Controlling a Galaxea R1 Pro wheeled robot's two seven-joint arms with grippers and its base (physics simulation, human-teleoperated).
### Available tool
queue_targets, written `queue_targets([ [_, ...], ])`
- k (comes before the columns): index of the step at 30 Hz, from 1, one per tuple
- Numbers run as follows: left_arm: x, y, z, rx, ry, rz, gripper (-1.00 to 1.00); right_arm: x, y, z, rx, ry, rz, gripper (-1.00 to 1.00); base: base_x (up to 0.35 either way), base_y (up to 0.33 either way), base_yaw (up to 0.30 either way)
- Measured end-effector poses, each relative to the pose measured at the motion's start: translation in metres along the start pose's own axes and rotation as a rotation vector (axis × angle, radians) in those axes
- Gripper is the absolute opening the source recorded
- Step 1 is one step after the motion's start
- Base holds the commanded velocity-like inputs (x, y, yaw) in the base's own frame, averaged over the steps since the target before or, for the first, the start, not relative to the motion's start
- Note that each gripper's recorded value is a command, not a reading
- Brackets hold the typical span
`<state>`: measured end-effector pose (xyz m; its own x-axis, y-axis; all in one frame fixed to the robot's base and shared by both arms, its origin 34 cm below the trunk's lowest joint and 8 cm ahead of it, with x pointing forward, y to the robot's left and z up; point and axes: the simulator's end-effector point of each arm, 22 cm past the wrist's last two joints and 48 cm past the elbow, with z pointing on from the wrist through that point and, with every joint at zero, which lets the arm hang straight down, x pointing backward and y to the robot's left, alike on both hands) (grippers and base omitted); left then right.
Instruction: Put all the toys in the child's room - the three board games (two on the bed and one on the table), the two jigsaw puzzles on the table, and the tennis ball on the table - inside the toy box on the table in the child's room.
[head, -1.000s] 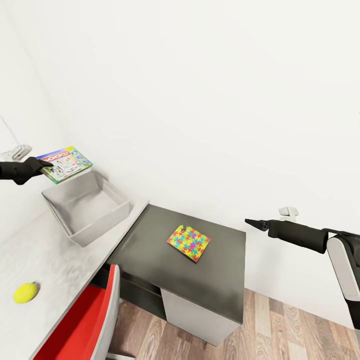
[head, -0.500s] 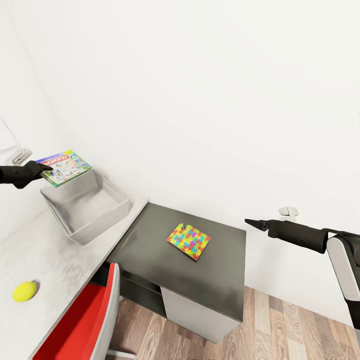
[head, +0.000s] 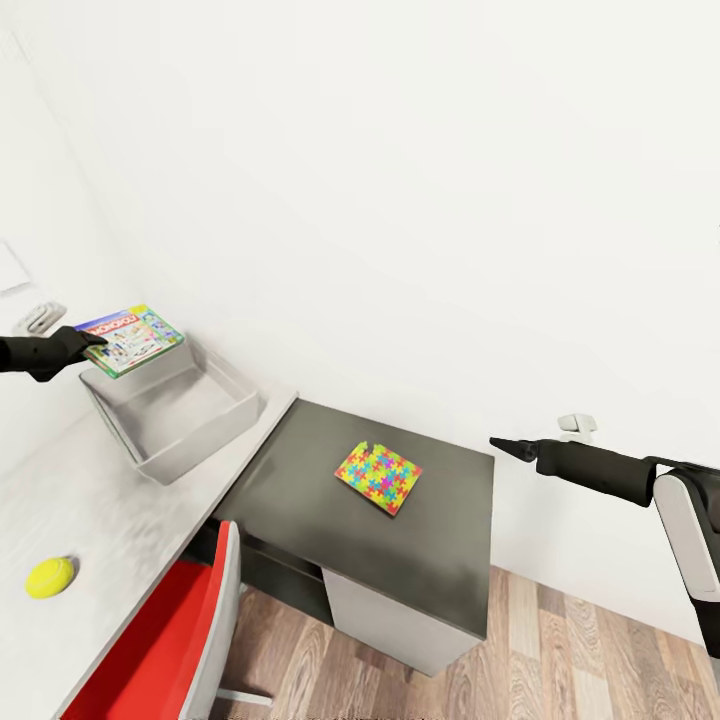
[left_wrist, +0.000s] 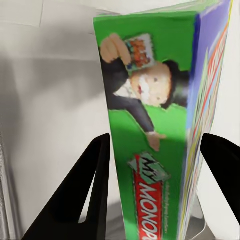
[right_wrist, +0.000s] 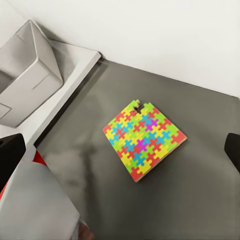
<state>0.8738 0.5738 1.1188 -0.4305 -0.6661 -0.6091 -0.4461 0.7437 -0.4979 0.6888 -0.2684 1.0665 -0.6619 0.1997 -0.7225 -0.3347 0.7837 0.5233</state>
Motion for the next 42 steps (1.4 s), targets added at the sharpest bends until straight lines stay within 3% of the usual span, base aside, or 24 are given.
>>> queue_targets([
  [8,0.010,0.000,0.008,0.019,0.020,-0.006,-1.00,0.005,-0.004,0.004,0.002,0.011,0.007,1.00,0.000,0.000,0.058],
  [26,0.027,-0.032,0.012,0.219,0.099,-0.035,-1.00,0.019,-0.010,0.015,0.001,0.040,0.023,1.00,0.000,0.000,0.061],
  [42,0.030,-0.042,0.013,0.256,0.111,-0.017,-1.00,0.023,-0.015,0.017,0.005,0.046,0.032,1.00,0.000,0.000,0.018],
])
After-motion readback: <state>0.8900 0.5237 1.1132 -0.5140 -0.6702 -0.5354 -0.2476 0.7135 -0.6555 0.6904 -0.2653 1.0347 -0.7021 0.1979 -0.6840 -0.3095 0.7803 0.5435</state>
